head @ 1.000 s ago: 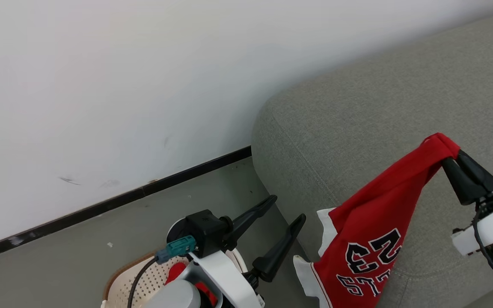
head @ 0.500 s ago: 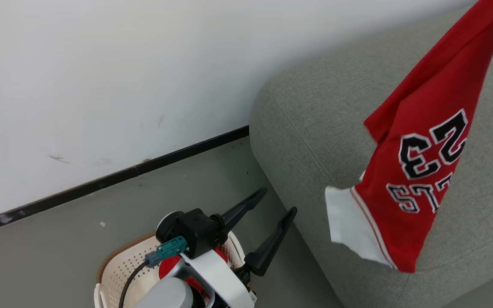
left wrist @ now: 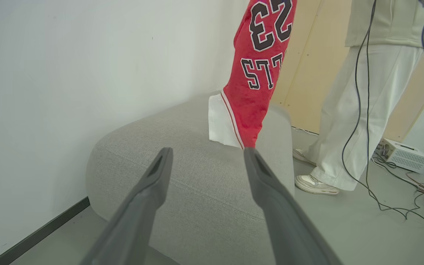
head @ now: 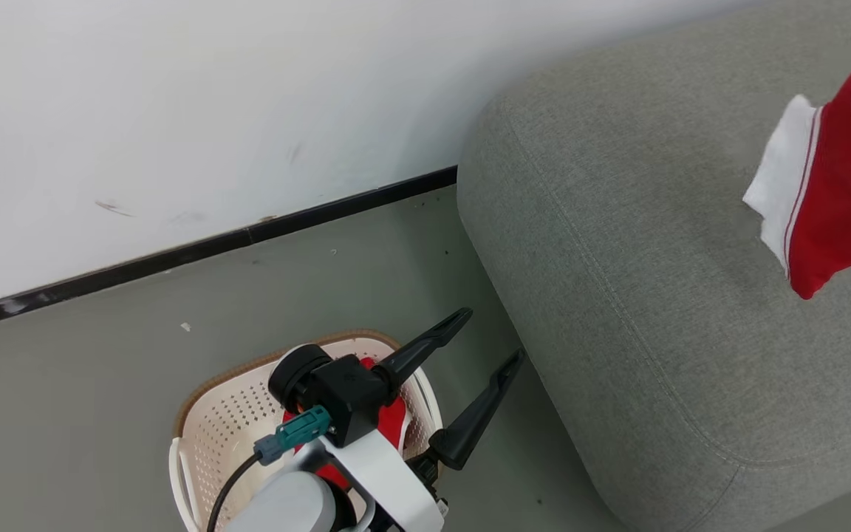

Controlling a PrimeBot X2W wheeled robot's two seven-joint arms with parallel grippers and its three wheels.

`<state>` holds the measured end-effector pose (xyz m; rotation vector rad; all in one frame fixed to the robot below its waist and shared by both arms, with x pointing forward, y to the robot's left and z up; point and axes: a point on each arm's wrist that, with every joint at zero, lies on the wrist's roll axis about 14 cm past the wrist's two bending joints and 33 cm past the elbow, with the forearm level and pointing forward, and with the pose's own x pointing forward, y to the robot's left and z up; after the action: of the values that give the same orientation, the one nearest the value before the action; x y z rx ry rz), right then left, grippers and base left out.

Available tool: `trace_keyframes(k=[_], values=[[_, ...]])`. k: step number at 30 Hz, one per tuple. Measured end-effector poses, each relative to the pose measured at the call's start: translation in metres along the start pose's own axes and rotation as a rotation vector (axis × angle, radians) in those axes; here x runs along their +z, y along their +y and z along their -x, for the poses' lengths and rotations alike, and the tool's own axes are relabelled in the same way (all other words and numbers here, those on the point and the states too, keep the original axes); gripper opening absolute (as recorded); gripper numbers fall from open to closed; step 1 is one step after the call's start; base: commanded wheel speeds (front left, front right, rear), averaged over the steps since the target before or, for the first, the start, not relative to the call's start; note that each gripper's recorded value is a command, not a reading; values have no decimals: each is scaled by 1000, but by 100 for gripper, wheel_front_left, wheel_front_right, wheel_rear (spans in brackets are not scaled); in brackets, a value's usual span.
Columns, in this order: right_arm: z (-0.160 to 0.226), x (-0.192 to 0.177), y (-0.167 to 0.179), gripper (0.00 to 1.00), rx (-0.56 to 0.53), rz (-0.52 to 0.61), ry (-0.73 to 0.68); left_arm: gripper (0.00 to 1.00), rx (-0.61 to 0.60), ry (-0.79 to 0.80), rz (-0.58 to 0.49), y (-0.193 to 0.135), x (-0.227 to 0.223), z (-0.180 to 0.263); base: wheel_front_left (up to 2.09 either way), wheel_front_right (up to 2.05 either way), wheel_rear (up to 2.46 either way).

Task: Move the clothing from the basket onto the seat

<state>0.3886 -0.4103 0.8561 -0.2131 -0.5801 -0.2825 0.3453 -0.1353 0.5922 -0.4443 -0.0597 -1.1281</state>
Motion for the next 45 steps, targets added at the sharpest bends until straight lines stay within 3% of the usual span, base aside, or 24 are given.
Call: trace_keyframes(k=[9, 18, 32, 45], values=[[-13, -69, -18, 0, -77, 43, 150, 100, 10, 4, 0, 16, 0, -1, 0, 0, 0], [-11, -134, -8, 0, -78, 53, 254, 100, 22, 23, 3, 33, -6, -2, 0, 0, 0], [89, -295, 47, 0, -28, -16, 617, 100, 36, 60, 2, 56, -20, -1, 0, 0, 0], [181, -358, 74, 0, -14, -52, 852, 100, 44, 84, 6, 69, -31, -1, 0, 0, 0]])
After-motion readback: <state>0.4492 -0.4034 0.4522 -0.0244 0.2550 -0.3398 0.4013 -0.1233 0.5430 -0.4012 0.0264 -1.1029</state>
